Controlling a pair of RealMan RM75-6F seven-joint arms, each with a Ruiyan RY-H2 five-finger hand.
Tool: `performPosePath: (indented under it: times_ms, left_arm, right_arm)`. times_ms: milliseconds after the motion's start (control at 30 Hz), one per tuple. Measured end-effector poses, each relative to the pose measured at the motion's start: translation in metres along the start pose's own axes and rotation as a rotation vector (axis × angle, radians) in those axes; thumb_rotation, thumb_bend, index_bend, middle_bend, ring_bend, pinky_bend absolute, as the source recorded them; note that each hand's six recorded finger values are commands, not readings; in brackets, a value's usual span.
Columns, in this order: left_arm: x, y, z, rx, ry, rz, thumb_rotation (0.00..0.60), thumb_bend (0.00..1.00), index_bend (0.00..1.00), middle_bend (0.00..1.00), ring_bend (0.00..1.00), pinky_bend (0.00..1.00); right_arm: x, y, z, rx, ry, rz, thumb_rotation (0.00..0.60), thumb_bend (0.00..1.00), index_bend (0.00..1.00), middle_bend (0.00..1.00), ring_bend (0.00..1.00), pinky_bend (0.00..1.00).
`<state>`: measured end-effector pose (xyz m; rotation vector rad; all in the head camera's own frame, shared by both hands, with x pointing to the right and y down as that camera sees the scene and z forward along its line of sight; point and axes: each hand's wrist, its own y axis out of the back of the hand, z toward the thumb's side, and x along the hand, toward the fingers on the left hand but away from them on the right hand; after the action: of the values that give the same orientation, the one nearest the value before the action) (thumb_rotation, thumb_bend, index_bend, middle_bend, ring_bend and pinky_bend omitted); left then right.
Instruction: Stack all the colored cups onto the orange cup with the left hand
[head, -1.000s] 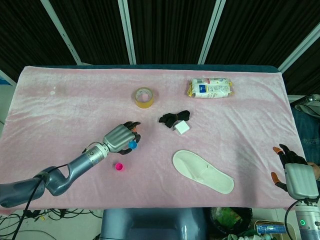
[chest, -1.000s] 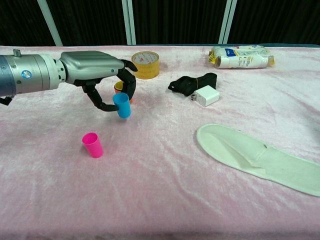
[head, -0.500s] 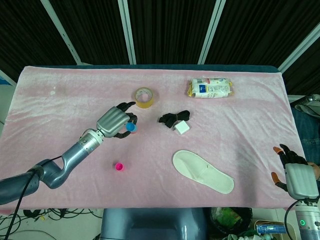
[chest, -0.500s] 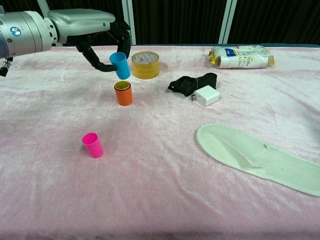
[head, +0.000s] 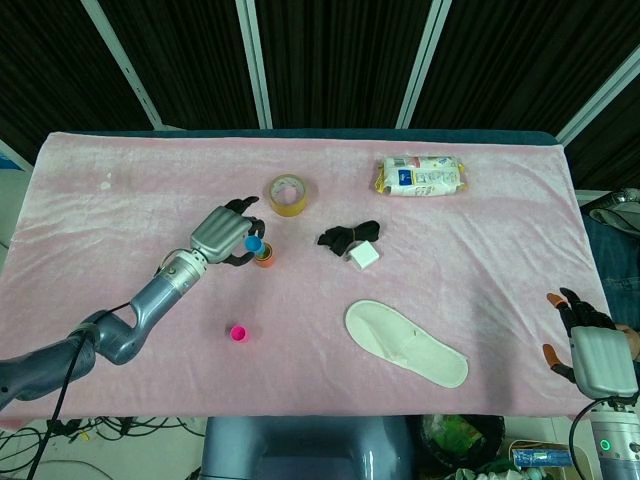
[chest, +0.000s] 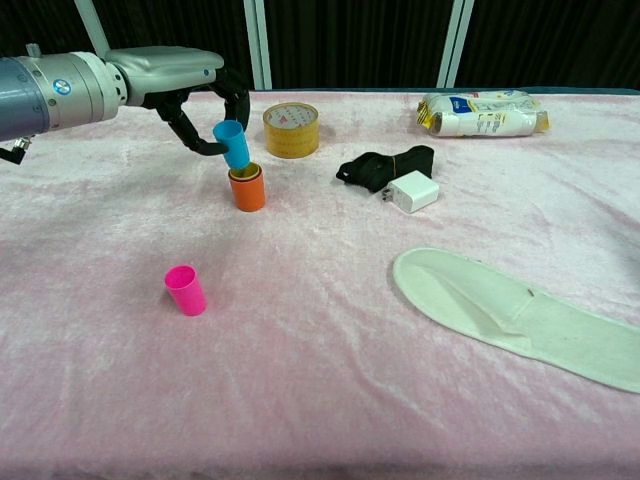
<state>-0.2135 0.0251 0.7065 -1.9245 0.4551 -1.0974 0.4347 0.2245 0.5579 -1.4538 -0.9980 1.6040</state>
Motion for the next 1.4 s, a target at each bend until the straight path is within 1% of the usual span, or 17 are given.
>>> performPosePath:
  times_ms: [200,333,400,433,467,533,567,600,667,700,767,933,1000,1133,1267,1400]
  left_arm:
    - [0.005,-0.003,0.005,-0.009,-0.015,0.004,0.600,0.38,0.47,0.51,0.05,0.17]
    - [0.006,-0.009,0.004,0.001,-0.013,-0.022,0.600,0.38,0.46,0.50,0.05,0.16]
    - [0.006,-0.011,0.003,0.003,-0.008,-0.028,0.600,0.36,0.44,0.49,0.05,0.16]
    - [0.006,-0.012,0.002,0.002,-0.005,-0.031,0.600,0.35,0.42,0.48,0.04,0.16]
    - [0.006,-0.013,0.001,0.002,-0.003,-0.036,0.600,0.31,0.38,0.44,0.02,0.14]
    - [0.007,-0.015,0.000,0.005,0.002,-0.052,0.600,0.23,0.28,0.34,0.00,0.12]
    - [0.006,-0.016,-0.001,0.007,0.004,-0.059,0.600,0.19,0.22,0.27,0.00,0.10]
    - [0.006,-0.017,-0.002,0.008,0.006,-0.064,0.600,0.17,0.16,0.22,0.00,0.08]
    - [0.006,-0.015,-0.002,0.007,0.007,-0.059,0.600,0.15,0.11,0.17,0.00,0.07]
    - [0.005,-0.014,-0.002,0.004,0.007,-0.053,0.600,0.15,0.10,0.16,0.00,0.06]
    - [0.003,-0.010,-0.001,-0.006,0.002,-0.037,0.600,0.15,0.10,0.17,0.00,0.06]
    - [-0.010,-0.001,0.001,-0.013,-0.017,-0.007,0.600,0.15,0.16,0.23,0.00,0.05]
    - [-0.021,0.004,0.001,-0.003,-0.027,0.011,0.600,0.15,0.19,0.24,0.00,0.05]
    - [-0.042,0.011,0.000,0.012,-0.035,0.031,0.600,0.15,0.20,0.25,0.00,0.05]
    - [-0.073,0.012,-0.002,0.031,-0.038,0.025,0.600,0.15,0.20,0.25,0.00,0.04]
    - [-0.108,0.007,-0.006,0.061,-0.028,-0.009,0.600,0.15,0.20,0.25,0.00,0.04]
  right_arm:
    - [0.000,0.000,0.000,0.000,0.000,0.001,0.600,0.24,0.20,0.10,0.19,0.28]
    - [0.000,0.000,0.000,0.000,0.000,0.002,0.600,0.24,0.20,0.10,0.19,0.28]
    - [0.000,0.000,0.000,-0.001,0.000,0.002,0.600,0.24,0.20,0.10,0.19,0.28]
    - [0.000,0.000,0.000,-0.001,0.000,0.003,0.600,0.24,0.20,0.10,0.19,0.28]
    - [0.000,0.000,0.000,-0.001,0.000,0.002,0.600,0.24,0.20,0.10,0.19,0.28]
    - [0.000,0.000,0.000,-0.002,-0.001,0.002,0.600,0.24,0.20,0.10,0.19,0.28]
    - [0.000,0.000,0.000,-0.002,-0.002,0.003,0.600,0.24,0.20,0.10,0.19,0.28]
    - [0.000,0.000,0.000,-0.001,-0.002,0.002,0.600,0.24,0.20,0.10,0.19,0.28]
    - [0.000,0.000,0.000,-0.001,-0.002,0.002,0.600,0.24,0.20,0.10,0.19,0.28]
    - [0.000,0.000,-0.001,-0.001,-0.002,0.002,0.600,0.24,0.20,0.10,0.19,0.28]
    - [0.000,0.000,-0.001,-0.002,-0.003,0.003,0.600,0.24,0.20,0.10,0.19,0.28]
    - [0.000,0.000,-0.001,-0.002,-0.004,0.004,0.600,0.24,0.20,0.10,0.19,0.28]
    - [0.000,0.000,-0.001,-0.003,-0.004,0.004,0.600,0.24,0.20,0.10,0.19,0.28]
    - [0.000,-0.001,0.000,-0.002,-0.001,0.006,0.600,0.24,0.20,0.10,0.19,0.28]
    - [0.001,0.000,0.001,0.001,-0.001,0.003,0.600,0.24,0.20,0.10,0.19,0.28]
    - [0.001,0.000,0.001,0.001,-0.002,0.001,0.600,0.24,0.20,0.10,0.19,0.28]
